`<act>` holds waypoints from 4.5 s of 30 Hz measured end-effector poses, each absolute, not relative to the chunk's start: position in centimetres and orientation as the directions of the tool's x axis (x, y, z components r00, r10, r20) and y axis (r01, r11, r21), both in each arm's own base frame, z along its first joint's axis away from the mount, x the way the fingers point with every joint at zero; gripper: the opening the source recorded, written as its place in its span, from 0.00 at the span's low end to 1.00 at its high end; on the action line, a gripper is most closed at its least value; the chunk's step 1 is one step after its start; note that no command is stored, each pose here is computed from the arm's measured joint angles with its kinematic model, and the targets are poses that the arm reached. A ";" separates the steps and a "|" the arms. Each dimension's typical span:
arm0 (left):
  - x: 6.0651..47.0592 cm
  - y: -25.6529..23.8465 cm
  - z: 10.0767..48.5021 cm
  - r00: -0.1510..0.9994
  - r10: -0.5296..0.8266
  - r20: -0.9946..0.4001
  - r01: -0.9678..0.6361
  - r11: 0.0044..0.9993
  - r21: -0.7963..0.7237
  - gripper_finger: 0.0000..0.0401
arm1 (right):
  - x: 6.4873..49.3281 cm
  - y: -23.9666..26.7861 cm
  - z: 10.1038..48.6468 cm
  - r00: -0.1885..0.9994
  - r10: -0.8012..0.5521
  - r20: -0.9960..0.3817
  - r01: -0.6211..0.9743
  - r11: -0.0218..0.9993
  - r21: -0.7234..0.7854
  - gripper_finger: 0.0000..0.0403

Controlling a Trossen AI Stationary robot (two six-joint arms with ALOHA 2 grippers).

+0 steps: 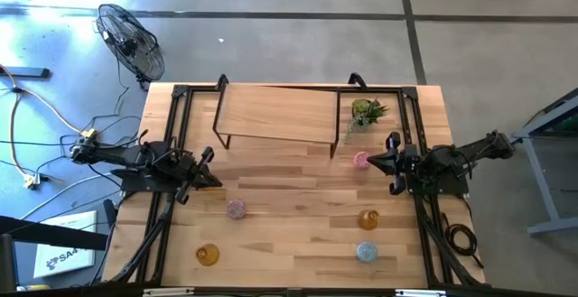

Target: Pick & Place candle stick holders

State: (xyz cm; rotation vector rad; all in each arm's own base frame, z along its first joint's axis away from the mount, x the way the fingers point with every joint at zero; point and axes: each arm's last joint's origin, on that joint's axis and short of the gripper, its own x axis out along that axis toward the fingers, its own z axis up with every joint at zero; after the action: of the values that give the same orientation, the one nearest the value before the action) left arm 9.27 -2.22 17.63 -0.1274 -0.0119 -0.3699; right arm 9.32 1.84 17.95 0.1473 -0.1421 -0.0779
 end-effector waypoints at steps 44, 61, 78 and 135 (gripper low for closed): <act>9.1 -1.9 18.4 0.965 -0.260 0.014 0.257 0.941 -0.222 0.23 | 9.3 1.8 17.9 0.987 -0.088 0.135 0.067 0.986 0.152 0.01; 8.7 -1.7 20.2 0.974 -0.217 0.059 0.225 0.943 -0.247 0.67 | 9.3 1.8 18.0 0.987 -0.088 0.135 0.067 0.986 0.152 0.01; 6.3 -1.0 30.3 0.979 -0.150 0.139 0.174 0.967 -0.186 0.68 | 9.3 1.8 17.9 0.987 -0.088 0.135 0.067 0.986 0.152 0.00; 15.6 -2.7 22.3 0.005 0.033 -0.999 -0.090 0.995 0.033 0.68 | 9.3 1.8 17.9 0.988 -0.087 0.127 0.068 0.987 0.149 0.00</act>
State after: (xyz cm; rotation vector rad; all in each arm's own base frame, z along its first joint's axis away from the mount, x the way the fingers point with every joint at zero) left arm 15.61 -2.69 22.31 -0.0442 1.5630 0.0964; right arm 9.33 1.84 17.87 0.1444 -0.1341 -0.0783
